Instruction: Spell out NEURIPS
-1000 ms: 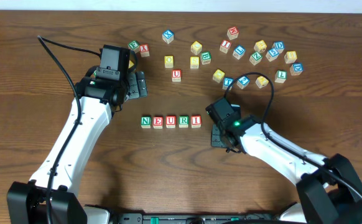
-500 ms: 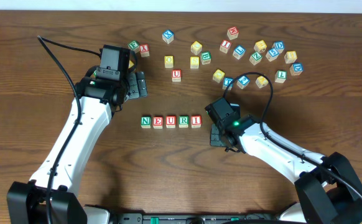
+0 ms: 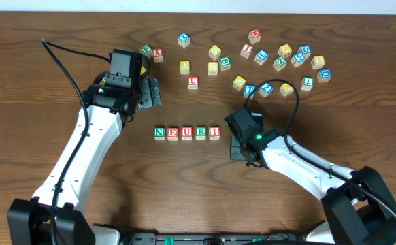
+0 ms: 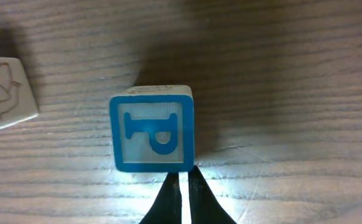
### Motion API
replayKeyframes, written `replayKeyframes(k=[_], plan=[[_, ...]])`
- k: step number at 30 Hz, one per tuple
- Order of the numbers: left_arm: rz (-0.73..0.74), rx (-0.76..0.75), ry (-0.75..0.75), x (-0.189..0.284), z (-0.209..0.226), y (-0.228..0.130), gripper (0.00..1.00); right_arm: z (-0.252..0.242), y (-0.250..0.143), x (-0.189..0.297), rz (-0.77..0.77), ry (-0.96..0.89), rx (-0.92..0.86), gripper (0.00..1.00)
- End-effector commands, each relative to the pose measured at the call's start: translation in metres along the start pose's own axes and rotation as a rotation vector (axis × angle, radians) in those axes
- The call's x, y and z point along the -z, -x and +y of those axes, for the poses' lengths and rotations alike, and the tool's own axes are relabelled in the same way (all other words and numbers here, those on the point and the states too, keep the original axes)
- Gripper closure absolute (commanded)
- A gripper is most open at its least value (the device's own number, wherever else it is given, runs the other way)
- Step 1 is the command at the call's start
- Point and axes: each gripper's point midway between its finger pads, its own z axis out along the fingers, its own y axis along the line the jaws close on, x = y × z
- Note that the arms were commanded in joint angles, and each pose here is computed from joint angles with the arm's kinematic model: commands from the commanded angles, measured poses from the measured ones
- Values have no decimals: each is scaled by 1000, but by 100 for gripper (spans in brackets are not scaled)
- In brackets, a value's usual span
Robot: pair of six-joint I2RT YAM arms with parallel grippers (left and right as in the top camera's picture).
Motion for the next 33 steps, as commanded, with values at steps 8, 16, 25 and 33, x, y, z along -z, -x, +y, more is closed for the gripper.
replayKeyframes(k=[8,16,25,33], plan=[[-46,7,-13,13,-2,14,2,-6,-8,-9,-7,-25,7,99],[-46,7,-13,13,-2,15,2,-9,2,-9,-57,-51,13,99],[-46,7,-13,13,-2,14,2,-5,13,-8,-102,-37,39,99],[-46,8,-13,13,-2,15,2,0,26,-7,-159,-27,91,99]])
